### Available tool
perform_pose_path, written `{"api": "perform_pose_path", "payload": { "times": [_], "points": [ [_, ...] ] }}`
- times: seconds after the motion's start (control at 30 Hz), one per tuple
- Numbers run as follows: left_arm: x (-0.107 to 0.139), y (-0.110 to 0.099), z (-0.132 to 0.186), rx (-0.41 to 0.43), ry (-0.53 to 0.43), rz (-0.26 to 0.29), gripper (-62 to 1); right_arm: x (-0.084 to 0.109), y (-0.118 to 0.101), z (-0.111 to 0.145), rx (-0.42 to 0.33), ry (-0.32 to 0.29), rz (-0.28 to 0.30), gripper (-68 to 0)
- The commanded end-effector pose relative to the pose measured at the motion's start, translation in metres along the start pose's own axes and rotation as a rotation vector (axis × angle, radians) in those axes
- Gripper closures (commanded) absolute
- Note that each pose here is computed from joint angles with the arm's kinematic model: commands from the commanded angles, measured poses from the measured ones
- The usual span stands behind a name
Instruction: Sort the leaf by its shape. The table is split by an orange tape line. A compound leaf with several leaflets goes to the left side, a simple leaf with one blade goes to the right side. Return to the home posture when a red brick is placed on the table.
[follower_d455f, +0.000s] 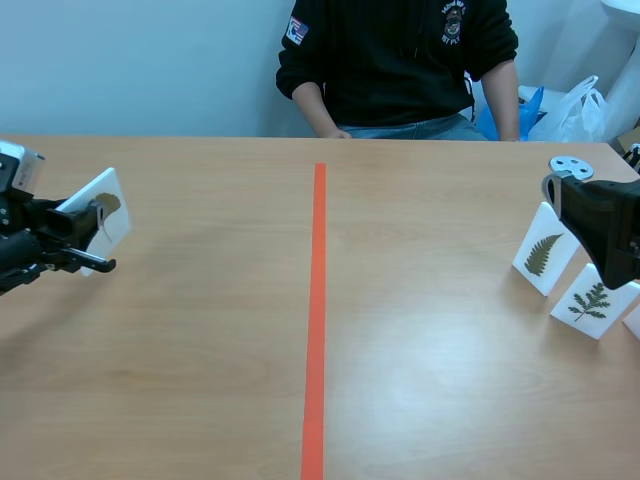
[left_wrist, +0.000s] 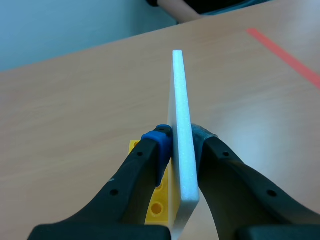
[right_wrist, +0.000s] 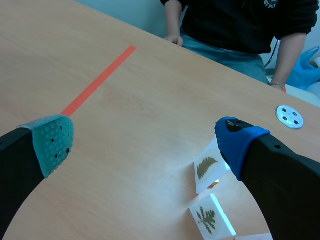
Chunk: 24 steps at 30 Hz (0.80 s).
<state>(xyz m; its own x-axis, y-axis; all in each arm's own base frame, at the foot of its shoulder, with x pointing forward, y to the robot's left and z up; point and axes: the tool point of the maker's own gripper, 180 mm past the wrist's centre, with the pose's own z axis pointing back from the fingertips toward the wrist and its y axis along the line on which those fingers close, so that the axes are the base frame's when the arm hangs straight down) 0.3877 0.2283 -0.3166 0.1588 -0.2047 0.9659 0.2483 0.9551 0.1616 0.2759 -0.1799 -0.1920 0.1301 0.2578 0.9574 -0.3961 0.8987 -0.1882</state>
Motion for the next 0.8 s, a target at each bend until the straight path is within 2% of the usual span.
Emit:
{"api": "perform_pose_path", "payload": {
  "times": [0.0, 0.1, 0.3, 0.53, 0.6, 0.77],
  "points": [
    [0.007, 0.011, 0.001, 0.028, -0.026, -0.003, -4.2, 0.012, -0.003, -0.001, -0.006, -0.035, 0.016, -57.8],
    [-0.002, 0.022, 0.006, 0.06, -0.001, -0.01, -4.2, 0.012, -0.003, -0.001, -0.006, -0.035, 0.015, -57.8],
    [-0.022, 0.028, 0.014, 0.106, 0.038, -0.007, -4.2, 0.013, -0.003, -0.001, -0.006, -0.036, 0.016, -57.8],
    [-0.032, 0.037, 0.02, 0.154, 0.058, -0.015, -4.8, 0.013, -0.003, -0.001, -0.006, -0.038, 0.016, -57.8],
    [-0.034, 0.038, 0.02, 0.157, 0.063, -0.014, -10.3, 0.013, -0.003, -0.001, -0.006, -0.038, 0.016, -57.8],
    [-0.035, 0.037, 0.021, 0.157, 0.066, -0.014, -34.8, 0.013, -0.003, -0.001, -0.006, -0.039, 0.016, -57.8]
  ]
}}
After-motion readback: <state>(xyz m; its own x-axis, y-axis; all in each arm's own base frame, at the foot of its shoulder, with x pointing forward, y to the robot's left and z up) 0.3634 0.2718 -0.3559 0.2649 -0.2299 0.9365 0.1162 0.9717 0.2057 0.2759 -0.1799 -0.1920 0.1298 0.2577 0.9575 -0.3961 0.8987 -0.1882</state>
